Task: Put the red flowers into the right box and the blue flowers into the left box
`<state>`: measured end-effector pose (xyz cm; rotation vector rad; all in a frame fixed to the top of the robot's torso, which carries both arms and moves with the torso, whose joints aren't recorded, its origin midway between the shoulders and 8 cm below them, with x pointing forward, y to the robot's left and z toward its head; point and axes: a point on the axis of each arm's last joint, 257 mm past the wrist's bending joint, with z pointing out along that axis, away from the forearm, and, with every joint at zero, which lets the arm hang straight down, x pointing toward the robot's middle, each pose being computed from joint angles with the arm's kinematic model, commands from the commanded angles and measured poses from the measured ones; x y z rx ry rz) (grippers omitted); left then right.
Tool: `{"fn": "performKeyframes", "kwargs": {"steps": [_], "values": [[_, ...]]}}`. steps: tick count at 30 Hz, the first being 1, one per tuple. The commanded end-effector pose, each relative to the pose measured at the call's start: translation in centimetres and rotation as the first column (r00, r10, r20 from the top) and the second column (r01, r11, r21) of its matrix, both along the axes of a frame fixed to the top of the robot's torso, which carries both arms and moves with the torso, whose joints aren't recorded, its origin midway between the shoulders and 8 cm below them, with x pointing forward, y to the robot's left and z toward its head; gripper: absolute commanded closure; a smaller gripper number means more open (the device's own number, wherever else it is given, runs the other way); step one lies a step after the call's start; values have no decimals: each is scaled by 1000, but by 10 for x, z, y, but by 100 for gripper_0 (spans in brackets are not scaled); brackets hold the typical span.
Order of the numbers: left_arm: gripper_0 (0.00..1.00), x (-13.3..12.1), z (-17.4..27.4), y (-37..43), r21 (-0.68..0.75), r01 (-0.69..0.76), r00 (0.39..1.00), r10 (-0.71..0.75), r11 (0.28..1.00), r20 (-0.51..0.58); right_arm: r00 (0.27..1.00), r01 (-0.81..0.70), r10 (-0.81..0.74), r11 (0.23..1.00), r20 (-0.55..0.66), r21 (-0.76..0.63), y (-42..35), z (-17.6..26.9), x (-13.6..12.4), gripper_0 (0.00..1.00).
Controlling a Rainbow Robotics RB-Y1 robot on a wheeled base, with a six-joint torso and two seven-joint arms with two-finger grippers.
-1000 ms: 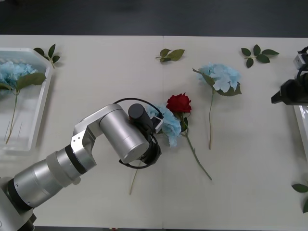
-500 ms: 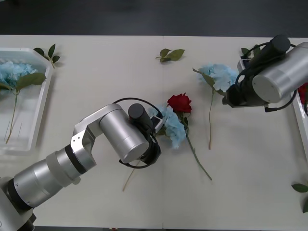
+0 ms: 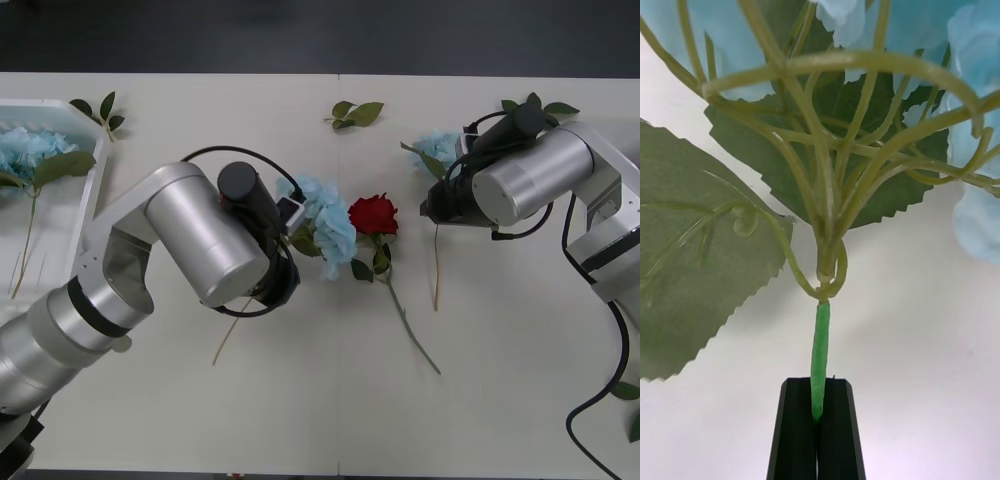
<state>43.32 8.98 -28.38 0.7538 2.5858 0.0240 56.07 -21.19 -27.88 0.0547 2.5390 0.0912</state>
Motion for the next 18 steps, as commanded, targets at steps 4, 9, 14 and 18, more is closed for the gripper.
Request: {"fn": "performKeyframes", "kwargs": {"steps": [4,9,14,18], "values": [[100,21,66,26,-24,-55,996,56,998,75,998,-6,5,1000,57,15,17,9,21,8],[100,33,96,53,-91,-110,991,117,990,69,998,-12,10,1000,61,19,22,3,24,9],[100,53,134,115,-78,-176,975,185,981,122,998,-21,19,999,60,25,28,0,28,10],[100,61,150,160,-46,-218,964,222,975,147,998,-25,23,999,60,30,33,-1,33,17]]}}
